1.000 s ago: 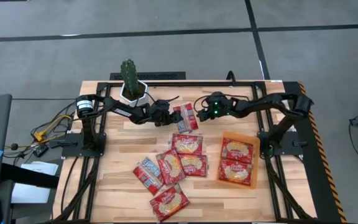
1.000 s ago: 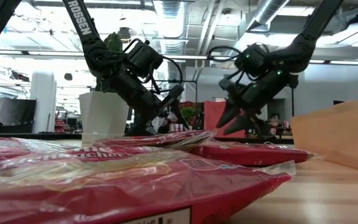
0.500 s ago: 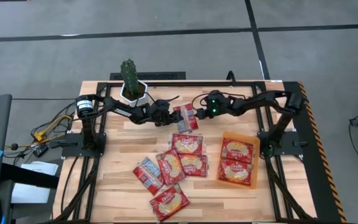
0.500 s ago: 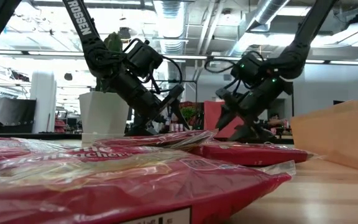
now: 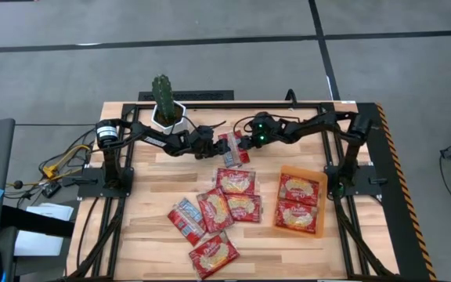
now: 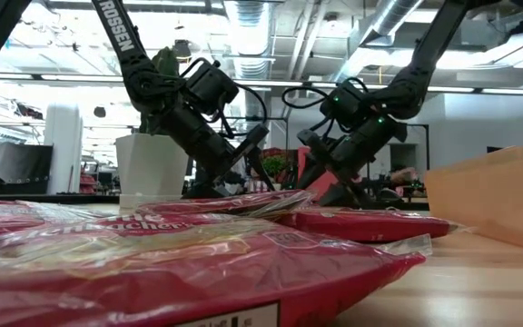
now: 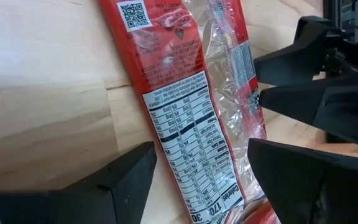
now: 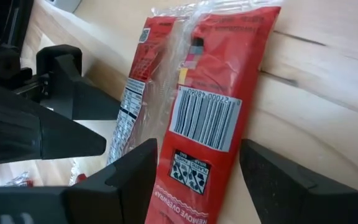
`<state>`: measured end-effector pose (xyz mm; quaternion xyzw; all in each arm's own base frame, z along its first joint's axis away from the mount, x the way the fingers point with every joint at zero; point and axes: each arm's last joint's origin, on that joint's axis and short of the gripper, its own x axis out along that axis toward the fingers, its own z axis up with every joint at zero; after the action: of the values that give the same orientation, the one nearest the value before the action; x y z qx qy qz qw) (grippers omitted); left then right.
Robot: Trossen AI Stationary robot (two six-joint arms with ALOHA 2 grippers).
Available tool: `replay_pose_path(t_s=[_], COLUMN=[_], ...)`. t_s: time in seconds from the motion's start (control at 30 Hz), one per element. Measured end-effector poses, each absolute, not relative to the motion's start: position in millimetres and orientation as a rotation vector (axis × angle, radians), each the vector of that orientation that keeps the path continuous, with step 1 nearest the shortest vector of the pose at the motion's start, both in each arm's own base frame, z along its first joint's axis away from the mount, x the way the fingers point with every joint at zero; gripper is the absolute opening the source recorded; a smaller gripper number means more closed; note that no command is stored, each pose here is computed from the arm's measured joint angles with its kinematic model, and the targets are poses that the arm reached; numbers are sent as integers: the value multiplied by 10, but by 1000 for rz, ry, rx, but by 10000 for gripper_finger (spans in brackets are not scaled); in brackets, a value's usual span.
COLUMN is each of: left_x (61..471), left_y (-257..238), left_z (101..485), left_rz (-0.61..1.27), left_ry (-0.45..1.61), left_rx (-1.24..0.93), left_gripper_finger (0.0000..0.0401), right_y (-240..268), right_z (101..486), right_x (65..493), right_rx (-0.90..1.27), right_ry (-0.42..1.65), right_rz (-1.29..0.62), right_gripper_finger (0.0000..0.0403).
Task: Sort popcorn bags into baskets
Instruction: Put the popcorn bag into the orange bin
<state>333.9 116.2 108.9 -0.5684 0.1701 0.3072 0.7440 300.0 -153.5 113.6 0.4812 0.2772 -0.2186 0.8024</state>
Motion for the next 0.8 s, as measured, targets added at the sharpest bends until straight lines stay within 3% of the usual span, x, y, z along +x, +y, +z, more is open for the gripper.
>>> replay_pose_path(t_s=[0.63, 0.8], left_x=[3390, 3392], left_y=[1142, 1141], left_z=[1081, 1083], left_rz=[646, 645], left_ry=[389, 389], left_rx=[-1218, -1217], left_gripper_finger=[254, 254], right_y=[-1411, -1402], right_z=[1080, 1074], right_x=[3133, 3137], right_rx=[1004, 983], right_ry=[574, 579], right_rz=[-395, -376], right_gripper_finger=[253, 212])
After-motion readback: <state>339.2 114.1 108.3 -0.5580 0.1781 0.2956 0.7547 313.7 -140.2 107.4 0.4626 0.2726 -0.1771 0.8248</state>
